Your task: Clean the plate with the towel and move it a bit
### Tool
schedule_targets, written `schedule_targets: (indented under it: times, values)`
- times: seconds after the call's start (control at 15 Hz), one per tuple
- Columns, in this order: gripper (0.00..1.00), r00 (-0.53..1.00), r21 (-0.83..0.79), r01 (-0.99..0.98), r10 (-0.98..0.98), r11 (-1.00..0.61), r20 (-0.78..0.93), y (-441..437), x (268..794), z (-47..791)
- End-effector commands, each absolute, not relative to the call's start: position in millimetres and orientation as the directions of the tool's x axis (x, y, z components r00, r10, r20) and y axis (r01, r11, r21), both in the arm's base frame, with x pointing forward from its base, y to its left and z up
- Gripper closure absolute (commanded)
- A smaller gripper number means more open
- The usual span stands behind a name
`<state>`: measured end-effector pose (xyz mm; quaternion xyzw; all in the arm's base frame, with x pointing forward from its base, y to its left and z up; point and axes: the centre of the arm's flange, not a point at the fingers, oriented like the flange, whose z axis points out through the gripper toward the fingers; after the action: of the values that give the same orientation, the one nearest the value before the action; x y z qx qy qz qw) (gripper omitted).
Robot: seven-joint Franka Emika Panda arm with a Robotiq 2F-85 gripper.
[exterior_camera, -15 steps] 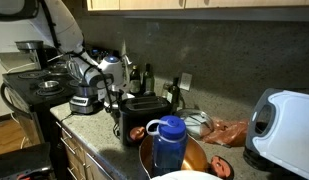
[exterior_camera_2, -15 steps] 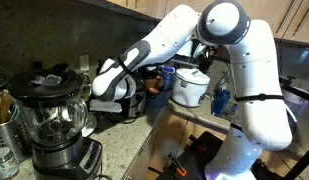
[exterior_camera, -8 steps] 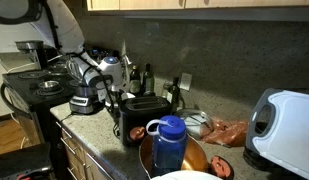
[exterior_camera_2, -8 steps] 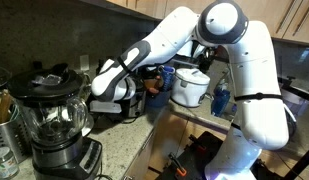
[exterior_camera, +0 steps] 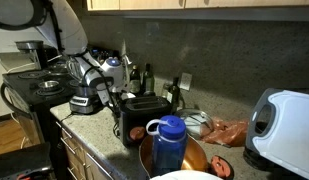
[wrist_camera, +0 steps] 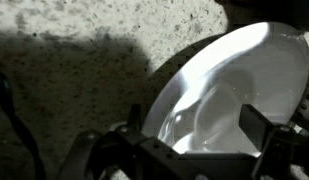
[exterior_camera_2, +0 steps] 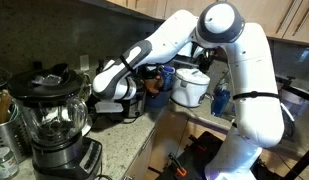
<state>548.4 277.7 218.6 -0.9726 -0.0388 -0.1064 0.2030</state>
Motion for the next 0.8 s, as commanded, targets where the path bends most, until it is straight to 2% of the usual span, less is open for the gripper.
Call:
schedule_targets:
  times: [0.0, 0.33, 0.73]
  values:
    - [0.0, 0.976, -0.388, 0.102, 0.017, -0.916, 0.216, 274.4, 548.6, 220.7]
    - [0.0, 0.983, -0.349, 0.147, 0.099, -0.926, 0.153, 268.6, 544.3, 219.2]
    - [0.0, 0.985, -0.366, 0.121, 0.068, -0.923, 0.156, 271.4, 545.0, 208.6]
